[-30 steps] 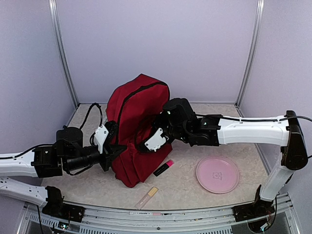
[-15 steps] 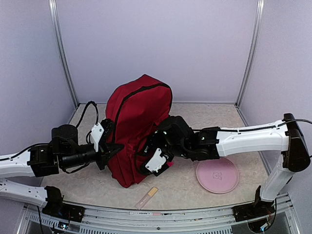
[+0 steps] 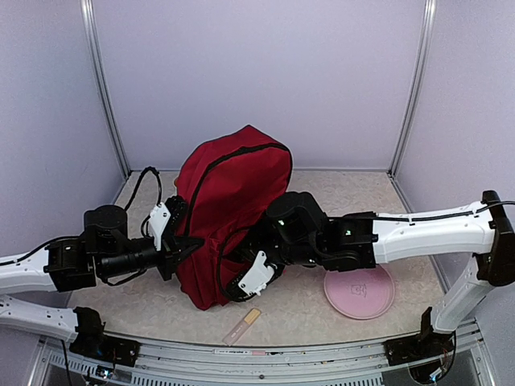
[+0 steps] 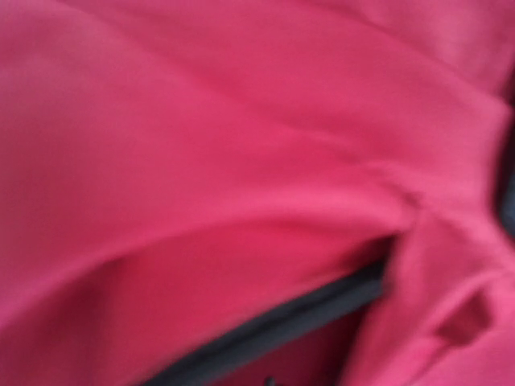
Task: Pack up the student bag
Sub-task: Place the pen in the lower front pocket of the bag.
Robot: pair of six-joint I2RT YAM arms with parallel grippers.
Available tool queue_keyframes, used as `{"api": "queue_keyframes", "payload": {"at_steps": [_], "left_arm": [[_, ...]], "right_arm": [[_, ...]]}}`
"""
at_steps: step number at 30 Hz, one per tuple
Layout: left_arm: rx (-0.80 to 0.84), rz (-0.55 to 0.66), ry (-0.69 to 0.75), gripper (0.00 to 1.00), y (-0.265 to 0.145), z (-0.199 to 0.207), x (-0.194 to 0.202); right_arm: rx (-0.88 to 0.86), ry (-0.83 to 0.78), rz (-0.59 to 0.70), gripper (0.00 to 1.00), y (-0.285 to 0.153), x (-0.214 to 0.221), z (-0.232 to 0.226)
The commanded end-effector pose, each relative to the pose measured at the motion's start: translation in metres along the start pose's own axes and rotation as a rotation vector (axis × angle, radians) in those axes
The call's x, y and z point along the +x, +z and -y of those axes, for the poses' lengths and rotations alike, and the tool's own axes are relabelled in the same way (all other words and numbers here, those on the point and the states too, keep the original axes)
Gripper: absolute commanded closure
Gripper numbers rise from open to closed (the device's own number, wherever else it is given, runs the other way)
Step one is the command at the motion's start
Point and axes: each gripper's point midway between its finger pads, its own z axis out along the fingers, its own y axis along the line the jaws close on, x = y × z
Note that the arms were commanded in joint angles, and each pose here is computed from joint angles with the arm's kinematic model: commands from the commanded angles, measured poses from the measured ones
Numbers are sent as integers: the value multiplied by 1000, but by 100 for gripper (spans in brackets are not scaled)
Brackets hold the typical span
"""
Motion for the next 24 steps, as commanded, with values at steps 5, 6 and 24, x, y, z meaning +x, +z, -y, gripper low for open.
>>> {"api": "queue_keyframes", "payload": {"at_steps": [5, 6, 24], "left_arm": [[31, 176, -13, 100, -7, 3, -55], [29, 177, -15, 100, -8, 3, -55], [-46, 203, -71, 98, -16, -12, -53]], "right_arm": [[38, -5, 61, 100, 32, 7, 24], [41, 9, 53, 100, 34, 11, 24], [247, 559, 249, 33, -75, 18, 105]]}}
